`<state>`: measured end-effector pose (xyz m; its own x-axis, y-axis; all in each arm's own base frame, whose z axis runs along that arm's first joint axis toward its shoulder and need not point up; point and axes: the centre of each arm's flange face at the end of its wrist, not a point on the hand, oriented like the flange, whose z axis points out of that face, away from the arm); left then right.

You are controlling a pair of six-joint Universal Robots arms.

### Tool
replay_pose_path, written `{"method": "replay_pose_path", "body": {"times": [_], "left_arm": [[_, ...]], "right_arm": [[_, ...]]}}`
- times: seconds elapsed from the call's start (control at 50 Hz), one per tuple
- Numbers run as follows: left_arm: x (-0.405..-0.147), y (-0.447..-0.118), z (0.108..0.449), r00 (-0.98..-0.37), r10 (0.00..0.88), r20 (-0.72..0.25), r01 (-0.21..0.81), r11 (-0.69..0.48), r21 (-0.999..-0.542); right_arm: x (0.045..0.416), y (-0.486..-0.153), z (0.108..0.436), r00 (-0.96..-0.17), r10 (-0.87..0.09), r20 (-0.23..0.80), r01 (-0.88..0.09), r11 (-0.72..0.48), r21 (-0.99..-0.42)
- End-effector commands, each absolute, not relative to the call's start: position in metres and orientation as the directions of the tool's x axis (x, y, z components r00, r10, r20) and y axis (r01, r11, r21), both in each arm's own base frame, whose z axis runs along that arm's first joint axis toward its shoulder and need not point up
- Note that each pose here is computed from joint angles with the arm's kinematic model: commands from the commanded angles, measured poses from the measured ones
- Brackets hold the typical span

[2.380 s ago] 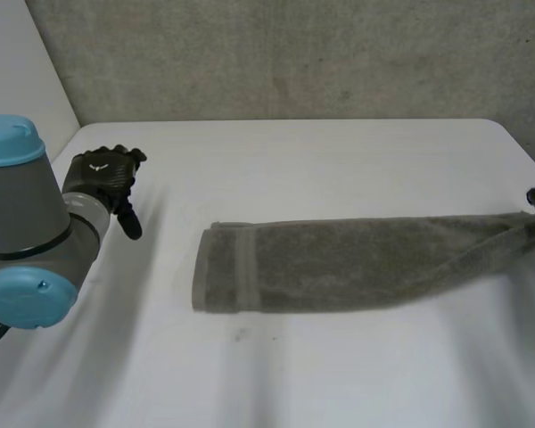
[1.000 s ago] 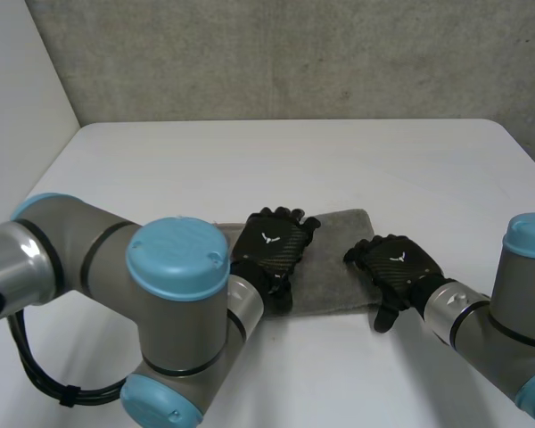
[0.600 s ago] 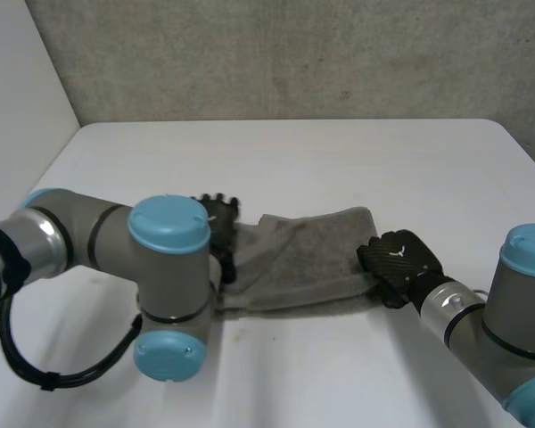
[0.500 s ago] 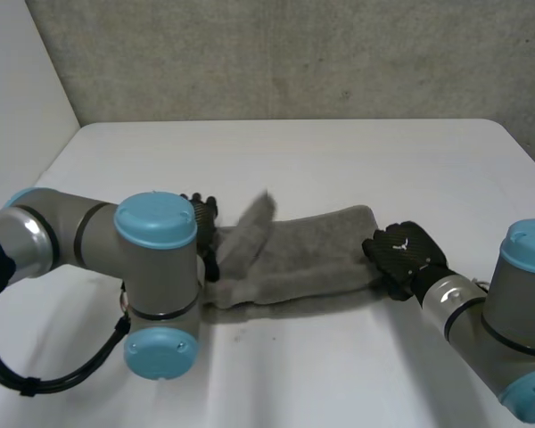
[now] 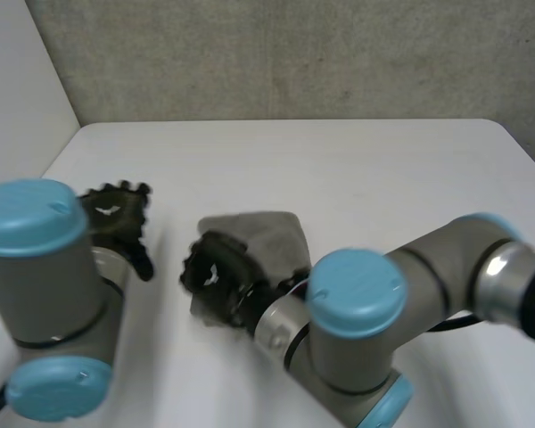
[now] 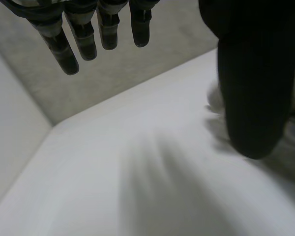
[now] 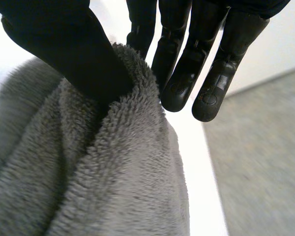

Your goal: Fold the towel.

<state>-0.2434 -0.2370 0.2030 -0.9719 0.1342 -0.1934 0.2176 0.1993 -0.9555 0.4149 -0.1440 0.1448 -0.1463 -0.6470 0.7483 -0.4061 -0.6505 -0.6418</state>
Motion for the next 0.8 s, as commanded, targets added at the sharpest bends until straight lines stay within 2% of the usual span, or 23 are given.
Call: {"method": "replay_pose_path", "body": {"times": [0.02, 0.1, 0.14, 0.16, 0.18, 0.2, 0.24, 0.26, 0.3, 0.32, 0.34, 0.36, 0.38, 0.4, 0.42, 0.46, 0.48, 0.52, 0.54, 0.58, 0.64, 0.68, 0.8], "left_arm": [[-0.216, -0.254, 0.209, -0.982, 0.08, -0.172, 0.185, 0.203, -0.962], [-0.221, -0.255, 0.211, -0.979, 0.125, -0.158, 0.18, 0.189, -0.965], [-0.228, -0.255, 0.216, -0.975, 0.172, -0.143, 0.172, 0.168, -0.971], [-0.228, -0.255, 0.216, -0.975, 0.172, -0.143, 0.172, 0.168, -0.971], [-0.231, -0.257, 0.219, -0.973, 0.185, -0.135, 0.165, 0.154, -0.974], [-0.231, -0.257, 0.219, -0.973, 0.185, -0.135, 0.165, 0.154, -0.974], [-0.24, -0.259, 0.227, -0.969, 0.215, -0.12, 0.149, 0.124, -0.981], [-0.24, -0.259, 0.227, -0.969, 0.215, -0.12, 0.149, 0.124, -0.981], [-0.26, -0.253, 0.233, -0.956, 0.27, -0.113, 0.143, 0.094, -0.985], [-0.26, -0.253, 0.233, -0.956, 0.27, -0.113, 0.143, 0.094, -0.985], [-0.271, -0.249, 0.234, -0.948, 0.299, -0.11, 0.141, 0.083, -0.987], [-0.271, -0.249, 0.234, -0.948, 0.3, -0.11, 0.141, 0.083, -0.987], [-0.279, -0.245, 0.234, -0.941, 0.322, -0.105, 0.136, 0.077, -0.988], [-0.286, -0.244, 0.233, -0.936, 0.34, -0.096, 0.13, 0.079, -0.988], [-0.286, -0.244, 0.233, -0.935, 0.34, -0.096, 0.13, 0.079, -0.988], [-0.298, -0.24, 0.23, -0.927, 0.371, -0.054, 0.096, 0.095, -0.991], [-0.298, -0.24, 0.23, -0.927, 0.371, -0.054, 0.096, 0.095, -0.991], [-0.305, -0.238, 0.228, -0.92, 0.391, -0.029, 0.076, 0.104, -0.992], [-0.312, -0.235, 0.225, -0.911, 0.413, -0.002, 0.057, 0.12, -0.991], [-0.319, -0.233, 0.219, -0.902, 0.432, 0.015, 0.051, 0.142, -0.989], [-0.325, -0.231, 0.202, -0.896, 0.443, 0.024, 0.074, 0.202, -0.977], [-0.325, -0.228, 0.185, -0.896, 0.445, 0.019, 0.113, 0.268, -0.957], [-0.321, -0.228, 0.16, -0.901, 0.434, -0.002, 0.169, 0.344, -0.924]], "right_arm": [[0.421, -0.13, 0.117, -0.055, -0.67, 0.74, -0.388, -0.669, -0.634], [0.42, -0.132, 0.122, -0.073, -0.673, 0.736, -0.389, -0.66, -0.643], [0.417, -0.136, 0.144, -0.142, -0.685, 0.714, -0.378, -0.63, -0.679], [0.417, -0.136, 0.144, -0.142, -0.685, 0.714, -0.377, -0.63, -0.679], [0.414, -0.137, 0.163, -0.2, -0.699, 0.686, -0.361, -0.598, -0.715], [0.414, -0.137, 0.163, -0.201, -0.7, 0.686, -0.361, -0.598, -0.716], [0.398, -0.155, 0.191, -0.352, -0.721, 0.596, -0.348, -0.491, -0.799], [0.398, -0.155, 0.191, -0.353, -0.721, 0.596, -0.348, -0.49, -0.799], [0.372, -0.184, 0.206, -0.502, -0.717, 0.484, -0.339, -0.351, -0.873], [0.372, -0.184, 0.206, -0.503, -0.717, 0.483, -0.339, -0.351, -0.873], [0.36, -0.192, 0.212, -0.552, -0.719, 0.422, -0.324, -0.282, -0.903], [0.35, -0.197, 0.215, -0.586, -0.727, 0.359, -0.307, -0.211, -0.928], [0.35, -0.197, 0.215, -0.586, -0.727, 0.358, -0.307, -0.21, -0.928], [0.342, -0.203, 0.216, -0.619, -0.728, 0.294, -0.29, -0.136, -0.947], [0.342, -0.203, 0.216, -0.619, -0.728, 0.294, -0.289, -0.136, -0.948], [0.326, -0.217, 0.214, -0.676, -0.714, 0.183, -0.263, 0.002, -0.965], [0.326, -0.217, 0.214, -0.676, -0.714, 0.182, -0.263, 0.003, -0.965], [0.318, -0.227, 0.213, -0.701, -0.708, 0.084, -0.218, 0.1, -0.971], [0.318, -0.227, 0.213, -0.701, -0.708, 0.084, -0.218, 0.1, -0.971], [0.318, -0.236, 0.209, -0.695, -0.719, -0.009, -0.171, 0.177, -0.969], [0.32, -0.241, 0.204, -0.684, -0.727, -0.053, -0.149, 0.21, -0.966], [0.326, -0.248, 0.197, -0.666, -0.736, -0.12, -0.123, 0.267, -0.956], [0.337, -0.262, 0.17, -0.66, -0.732, -0.167, -0.151, 0.347, -0.926]]}}
